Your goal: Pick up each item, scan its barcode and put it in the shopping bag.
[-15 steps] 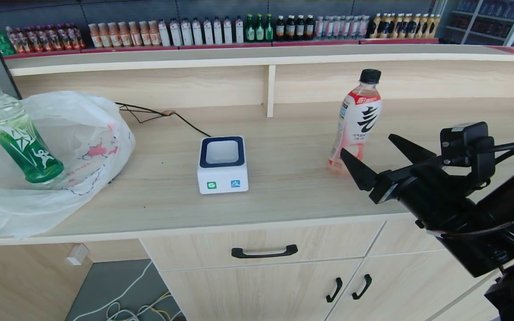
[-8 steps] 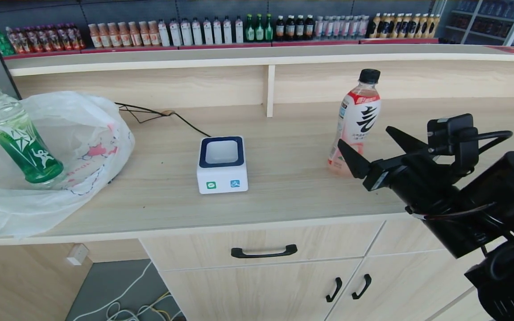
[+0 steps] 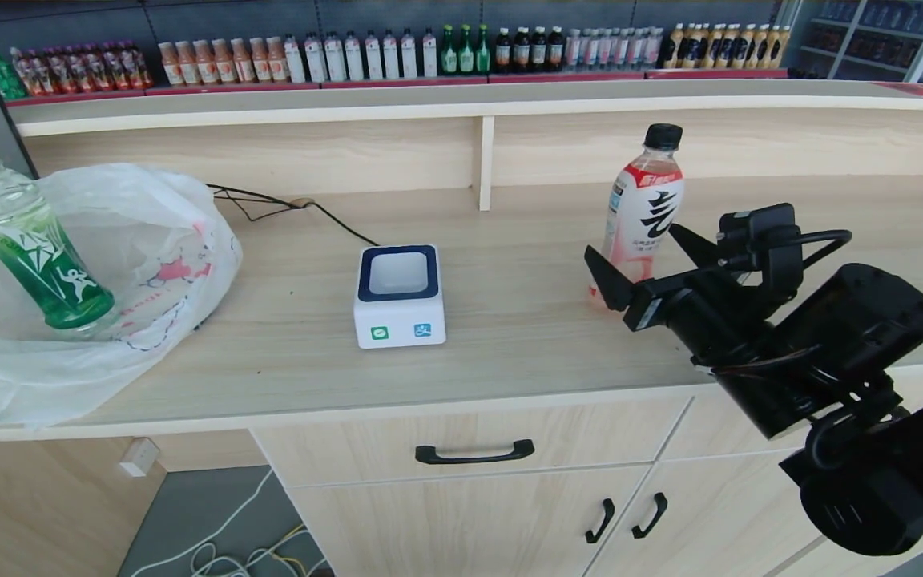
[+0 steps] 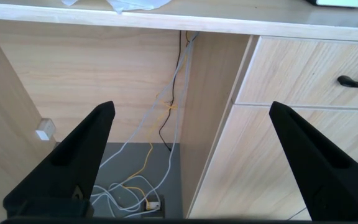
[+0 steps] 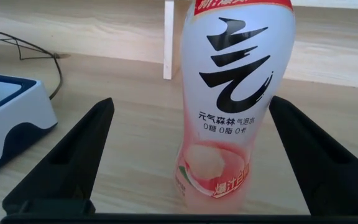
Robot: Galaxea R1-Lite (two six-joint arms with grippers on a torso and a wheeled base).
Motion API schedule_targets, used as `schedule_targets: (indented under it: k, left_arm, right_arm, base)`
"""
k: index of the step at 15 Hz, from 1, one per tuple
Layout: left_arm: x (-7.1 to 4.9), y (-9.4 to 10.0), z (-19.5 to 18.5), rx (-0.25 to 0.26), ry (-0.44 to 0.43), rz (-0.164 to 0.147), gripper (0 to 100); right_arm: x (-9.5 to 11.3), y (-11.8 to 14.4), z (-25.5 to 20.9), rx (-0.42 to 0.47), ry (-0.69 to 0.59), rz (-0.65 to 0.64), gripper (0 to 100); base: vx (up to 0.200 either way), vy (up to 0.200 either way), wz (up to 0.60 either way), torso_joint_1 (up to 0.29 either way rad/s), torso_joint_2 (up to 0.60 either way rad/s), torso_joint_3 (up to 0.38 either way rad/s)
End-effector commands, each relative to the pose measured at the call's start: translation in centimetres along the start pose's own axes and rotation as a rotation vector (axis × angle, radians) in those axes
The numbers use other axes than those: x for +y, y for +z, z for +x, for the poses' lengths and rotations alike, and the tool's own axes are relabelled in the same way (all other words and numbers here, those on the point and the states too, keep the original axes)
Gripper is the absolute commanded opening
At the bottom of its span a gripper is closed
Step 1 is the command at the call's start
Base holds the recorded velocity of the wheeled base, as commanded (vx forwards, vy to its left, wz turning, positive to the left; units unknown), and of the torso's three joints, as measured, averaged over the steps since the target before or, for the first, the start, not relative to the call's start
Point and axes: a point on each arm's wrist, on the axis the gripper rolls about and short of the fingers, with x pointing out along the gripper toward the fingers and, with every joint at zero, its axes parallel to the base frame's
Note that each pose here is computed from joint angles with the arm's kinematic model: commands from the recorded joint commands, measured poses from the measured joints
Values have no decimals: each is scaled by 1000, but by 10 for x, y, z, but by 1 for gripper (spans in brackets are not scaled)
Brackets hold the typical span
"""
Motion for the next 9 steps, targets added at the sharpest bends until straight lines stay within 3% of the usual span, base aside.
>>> schedule_targets:
  k: [1, 9]
  left_arm:
    - [0, 0, 0, 0, 0, 0, 100]
    - [0, 0, 0, 0, 0, 0, 100]
  right_arm:
    - [1, -7, 2, 20, 3, -1, 100]
    - [-11, -15, 19, 3, -39, -10, 100]
  base:
    - [0, 0, 0, 0, 0, 0]
    - [0, 0, 0, 0, 0, 0]
